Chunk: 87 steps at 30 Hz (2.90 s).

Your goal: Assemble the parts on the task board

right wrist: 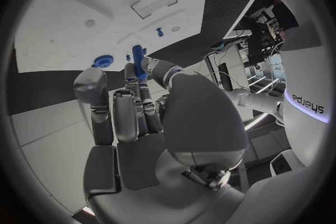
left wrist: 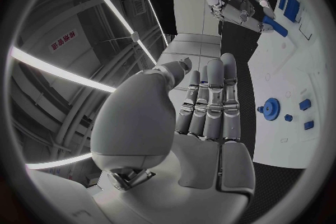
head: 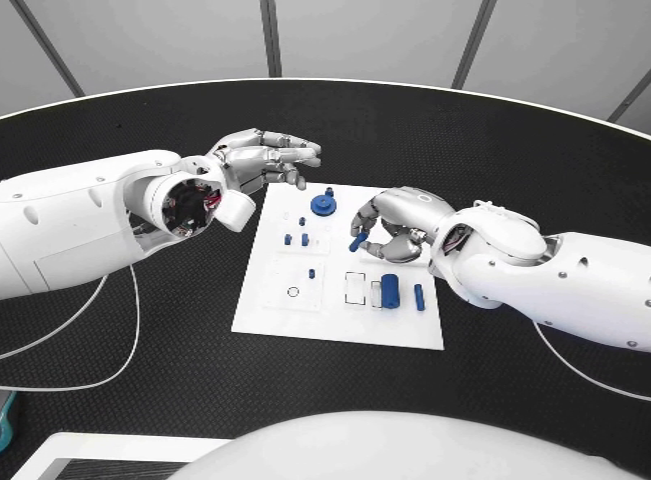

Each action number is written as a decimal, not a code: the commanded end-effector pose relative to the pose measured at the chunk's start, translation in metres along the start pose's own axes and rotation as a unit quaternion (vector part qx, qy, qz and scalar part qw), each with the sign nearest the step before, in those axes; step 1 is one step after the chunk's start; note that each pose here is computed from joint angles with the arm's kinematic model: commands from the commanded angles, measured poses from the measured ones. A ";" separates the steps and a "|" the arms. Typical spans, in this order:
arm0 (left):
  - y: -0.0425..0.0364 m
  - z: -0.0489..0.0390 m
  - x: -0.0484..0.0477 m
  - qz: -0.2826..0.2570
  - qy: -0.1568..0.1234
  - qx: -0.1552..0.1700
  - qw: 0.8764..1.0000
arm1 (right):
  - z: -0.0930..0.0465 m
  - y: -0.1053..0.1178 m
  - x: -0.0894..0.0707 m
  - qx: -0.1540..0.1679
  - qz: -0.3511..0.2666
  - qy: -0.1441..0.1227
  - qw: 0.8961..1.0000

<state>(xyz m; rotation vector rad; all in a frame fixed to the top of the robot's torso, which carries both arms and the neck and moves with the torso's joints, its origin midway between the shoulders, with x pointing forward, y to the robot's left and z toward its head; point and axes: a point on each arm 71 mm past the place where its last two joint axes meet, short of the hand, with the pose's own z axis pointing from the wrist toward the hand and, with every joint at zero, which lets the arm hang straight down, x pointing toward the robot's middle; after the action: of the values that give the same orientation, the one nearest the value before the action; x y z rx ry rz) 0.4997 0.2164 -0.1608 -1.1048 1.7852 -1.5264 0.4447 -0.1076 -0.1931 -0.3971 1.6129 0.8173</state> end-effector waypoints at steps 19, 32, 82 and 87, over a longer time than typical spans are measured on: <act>-0.0009 0.0048 -0.0021 0.001 -0.008 0.005 1.000 | 0.053 0.076 0.036 -0.092 0.030 0.027 0.995; -0.0011 0.0058 -0.0011 0.002 -0.008 0.006 1.000 | 0.062 0.072 0.061 -0.078 0.025 0.061 0.995; -0.0010 0.0077 0.0007 0.002 -0.004 0.005 1.000 | 0.066 0.065 0.077 -0.056 0.012 0.109 0.992; -0.0010 0.0079 0.0007 0.002 -0.004 0.005 1.000 | 0.066 0.064 0.078 -0.051 0.011 0.114 0.992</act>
<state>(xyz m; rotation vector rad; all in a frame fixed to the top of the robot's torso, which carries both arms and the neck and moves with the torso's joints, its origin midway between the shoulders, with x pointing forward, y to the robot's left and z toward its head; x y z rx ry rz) 0.5060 0.2116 -0.1614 -1.1014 1.7716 -1.5250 0.4328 -0.0025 -0.2512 -0.5627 1.7924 0.8994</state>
